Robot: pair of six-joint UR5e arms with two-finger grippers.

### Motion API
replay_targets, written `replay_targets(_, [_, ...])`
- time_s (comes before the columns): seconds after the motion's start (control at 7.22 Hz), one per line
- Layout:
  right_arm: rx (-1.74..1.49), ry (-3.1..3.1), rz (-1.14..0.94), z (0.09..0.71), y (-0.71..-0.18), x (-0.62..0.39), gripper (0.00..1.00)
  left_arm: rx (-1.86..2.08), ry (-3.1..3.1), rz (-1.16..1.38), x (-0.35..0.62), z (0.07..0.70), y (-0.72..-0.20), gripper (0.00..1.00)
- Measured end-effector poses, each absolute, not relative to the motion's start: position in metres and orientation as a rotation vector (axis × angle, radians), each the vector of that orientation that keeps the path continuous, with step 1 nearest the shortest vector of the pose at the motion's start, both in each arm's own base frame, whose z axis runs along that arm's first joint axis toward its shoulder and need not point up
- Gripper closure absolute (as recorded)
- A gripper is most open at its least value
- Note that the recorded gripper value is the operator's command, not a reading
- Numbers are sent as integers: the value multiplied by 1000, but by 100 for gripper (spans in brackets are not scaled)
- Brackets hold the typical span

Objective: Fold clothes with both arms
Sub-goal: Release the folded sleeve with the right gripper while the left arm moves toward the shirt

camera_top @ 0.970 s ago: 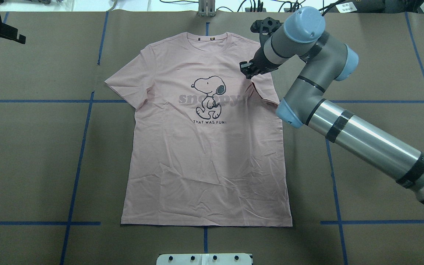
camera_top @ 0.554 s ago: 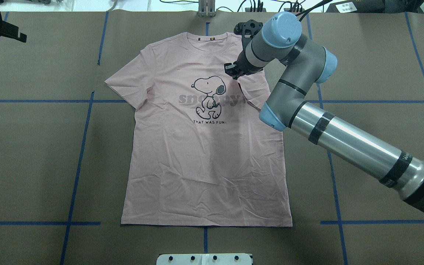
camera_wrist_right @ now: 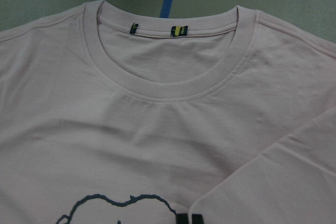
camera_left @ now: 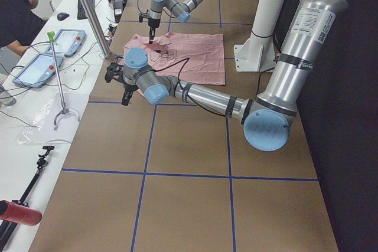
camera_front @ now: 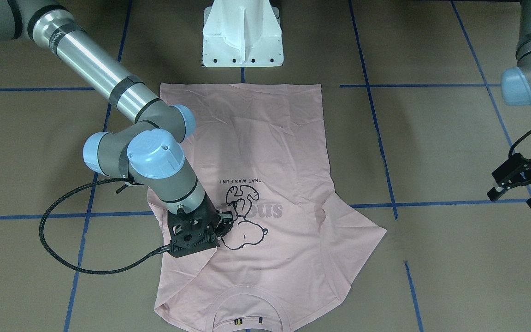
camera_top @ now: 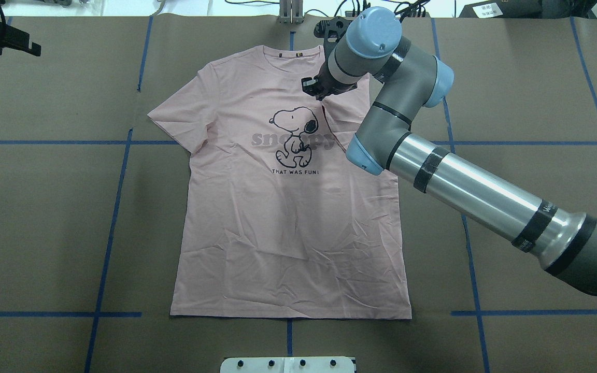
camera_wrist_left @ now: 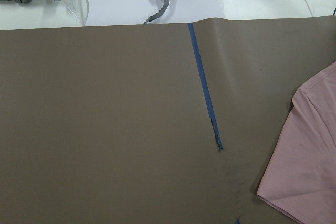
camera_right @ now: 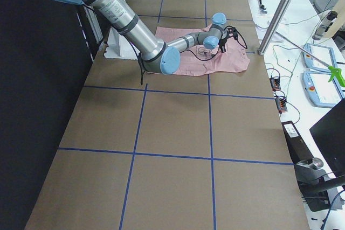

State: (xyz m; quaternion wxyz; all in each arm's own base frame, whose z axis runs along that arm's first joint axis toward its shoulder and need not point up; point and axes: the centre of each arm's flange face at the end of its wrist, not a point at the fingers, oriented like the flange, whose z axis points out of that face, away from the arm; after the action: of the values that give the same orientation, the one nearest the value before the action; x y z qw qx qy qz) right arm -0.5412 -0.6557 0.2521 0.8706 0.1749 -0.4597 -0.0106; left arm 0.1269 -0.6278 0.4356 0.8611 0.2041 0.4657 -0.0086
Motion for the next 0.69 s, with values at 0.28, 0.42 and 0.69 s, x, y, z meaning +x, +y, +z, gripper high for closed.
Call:
replay_targets(0.28, [360,-962,-6,251,-656,-542,0,421,983,-14,140,430,-628,0])
replay_targets(0.42, [315,-979,32,251,-653,-541,0,409,990,-38,159,419,-630,0])
replay_targets(0.69, [165,-976,97,241,-638,-530,0,364,997,-137,239,390,-626,0])
